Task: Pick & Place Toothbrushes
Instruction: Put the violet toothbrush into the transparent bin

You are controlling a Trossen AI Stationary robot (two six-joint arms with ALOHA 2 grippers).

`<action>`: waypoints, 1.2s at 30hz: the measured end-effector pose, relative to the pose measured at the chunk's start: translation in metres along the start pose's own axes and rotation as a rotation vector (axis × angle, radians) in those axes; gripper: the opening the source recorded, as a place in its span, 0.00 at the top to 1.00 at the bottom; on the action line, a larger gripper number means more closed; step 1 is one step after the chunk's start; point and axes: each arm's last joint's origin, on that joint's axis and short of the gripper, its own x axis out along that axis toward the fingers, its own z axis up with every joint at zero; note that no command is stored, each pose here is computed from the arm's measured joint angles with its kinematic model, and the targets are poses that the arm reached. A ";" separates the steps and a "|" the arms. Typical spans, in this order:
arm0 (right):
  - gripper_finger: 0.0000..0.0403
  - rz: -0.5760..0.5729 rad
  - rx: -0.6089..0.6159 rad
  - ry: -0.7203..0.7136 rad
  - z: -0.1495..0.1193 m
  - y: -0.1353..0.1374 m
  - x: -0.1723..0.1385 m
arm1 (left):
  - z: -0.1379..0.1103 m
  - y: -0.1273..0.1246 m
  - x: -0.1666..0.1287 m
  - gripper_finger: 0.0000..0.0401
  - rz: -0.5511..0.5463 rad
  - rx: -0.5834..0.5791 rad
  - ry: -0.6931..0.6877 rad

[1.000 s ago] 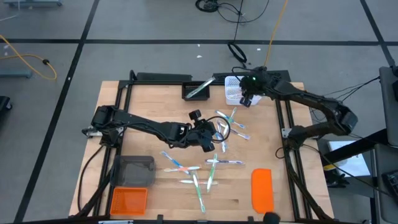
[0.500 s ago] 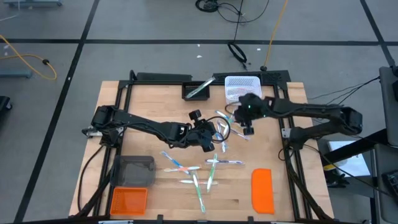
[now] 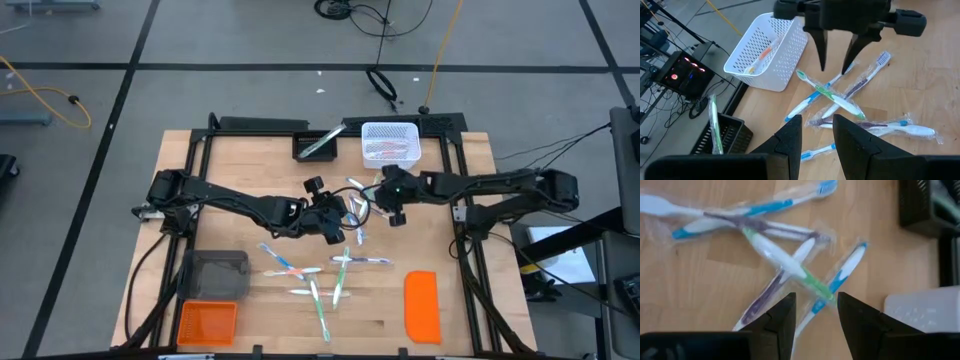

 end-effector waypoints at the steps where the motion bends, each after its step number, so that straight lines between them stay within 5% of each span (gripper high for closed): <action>1: 0.66 0.001 0.010 0.001 0.000 0.000 0.001 | 0.000 0.000 0.000 0.72 0.000 0.000 0.000; 15: 0.66 0.148 0.233 0.055 -0.014 0.017 0.013 | 0.000 0.000 0.000 0.72 0.000 0.008 0.000; 22: 0.66 0.193 0.211 0.071 -0.018 0.039 0.015 | 0.000 0.000 0.000 0.72 0.000 0.007 -0.001; 36: 0.67 0.089 0.211 0.137 -0.027 0.044 0.021 | 0.000 0.000 0.000 0.72 0.001 0.002 -0.001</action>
